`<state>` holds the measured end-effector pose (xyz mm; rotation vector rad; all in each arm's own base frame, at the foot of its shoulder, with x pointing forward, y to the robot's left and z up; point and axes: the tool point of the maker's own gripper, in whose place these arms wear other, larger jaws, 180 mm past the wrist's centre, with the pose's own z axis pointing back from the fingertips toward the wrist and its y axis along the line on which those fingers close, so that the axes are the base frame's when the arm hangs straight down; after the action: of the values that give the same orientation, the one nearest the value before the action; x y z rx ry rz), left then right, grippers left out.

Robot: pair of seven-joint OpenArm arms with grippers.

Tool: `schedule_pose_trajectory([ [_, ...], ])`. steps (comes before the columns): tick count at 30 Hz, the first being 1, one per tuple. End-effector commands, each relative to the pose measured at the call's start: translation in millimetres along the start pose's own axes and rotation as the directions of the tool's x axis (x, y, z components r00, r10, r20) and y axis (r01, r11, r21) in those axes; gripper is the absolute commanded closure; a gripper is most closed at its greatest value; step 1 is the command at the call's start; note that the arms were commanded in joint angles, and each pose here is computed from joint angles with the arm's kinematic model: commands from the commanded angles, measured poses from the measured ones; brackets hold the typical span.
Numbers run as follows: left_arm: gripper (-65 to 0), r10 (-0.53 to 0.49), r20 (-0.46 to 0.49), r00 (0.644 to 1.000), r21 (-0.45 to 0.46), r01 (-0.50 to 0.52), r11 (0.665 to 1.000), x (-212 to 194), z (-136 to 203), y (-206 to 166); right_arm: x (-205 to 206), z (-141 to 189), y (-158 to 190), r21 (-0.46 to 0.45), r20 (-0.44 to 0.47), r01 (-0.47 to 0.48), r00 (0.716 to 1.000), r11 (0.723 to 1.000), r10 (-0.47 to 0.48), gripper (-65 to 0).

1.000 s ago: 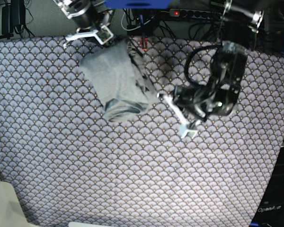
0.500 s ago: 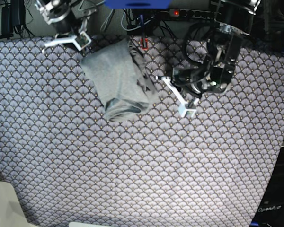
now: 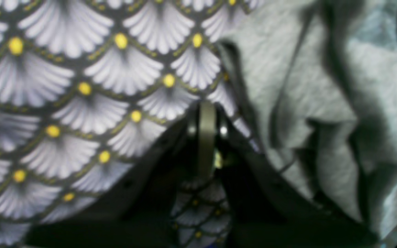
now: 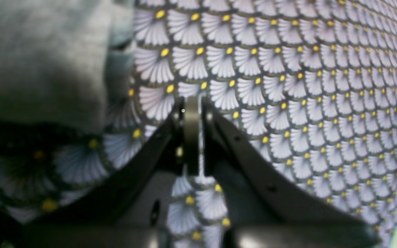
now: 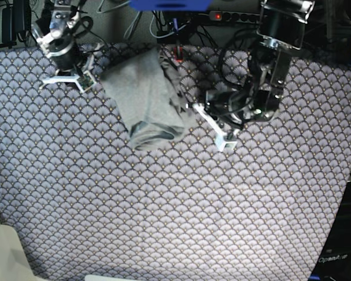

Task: Fold the T-shirt properly
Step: 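Press the stack flat with the left gripper and release it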

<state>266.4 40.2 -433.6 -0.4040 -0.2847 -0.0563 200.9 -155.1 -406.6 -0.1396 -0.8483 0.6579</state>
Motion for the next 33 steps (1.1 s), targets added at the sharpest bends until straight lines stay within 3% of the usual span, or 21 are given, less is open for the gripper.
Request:
schedule_pose_trajectory([
  [1,0.0,-0.016,0.022,1.000,-0.016,0.017,1.000,13,3,-8,12,2,-4,-0.020,0.046,0.009,0.999,1.000,-0.008,0.0],
  [7,0.0,-0.024,0.072,0.997,-0.069,0.029,0.997,40,5,-37,17,6,17,0.004,0.053,0.066,0.996,0.998,-0.066,0.0],
  [14,0.0,-0.001,0.056,0.998,-0.106,0.007,0.994,56,-7,-56,22,17,42,0.061,0.060,0.049,0.997,0.997,-0.053,0.0],
  [19,0.0,-0.001,0.065,0.998,-0.099,0.008,0.995,70,-8,-55,17,19,48,0.074,0.044,0.056,0.997,0.996,-0.059,0.0],
  [27,0.0,0.005,0.215,0.977,-0.087,0.014,0.996,101,-2,-51,4,27,60,0.100,0.011,0.065,0.998,0.993,-0.066,0.0],
  [33,0.0,0.016,0.192,0.981,-0.071,-0.003,0.997,105,-10,-44,5,32,85,0.164,0.008,0.065,0.998,0.984,-0.067,0.0],
])
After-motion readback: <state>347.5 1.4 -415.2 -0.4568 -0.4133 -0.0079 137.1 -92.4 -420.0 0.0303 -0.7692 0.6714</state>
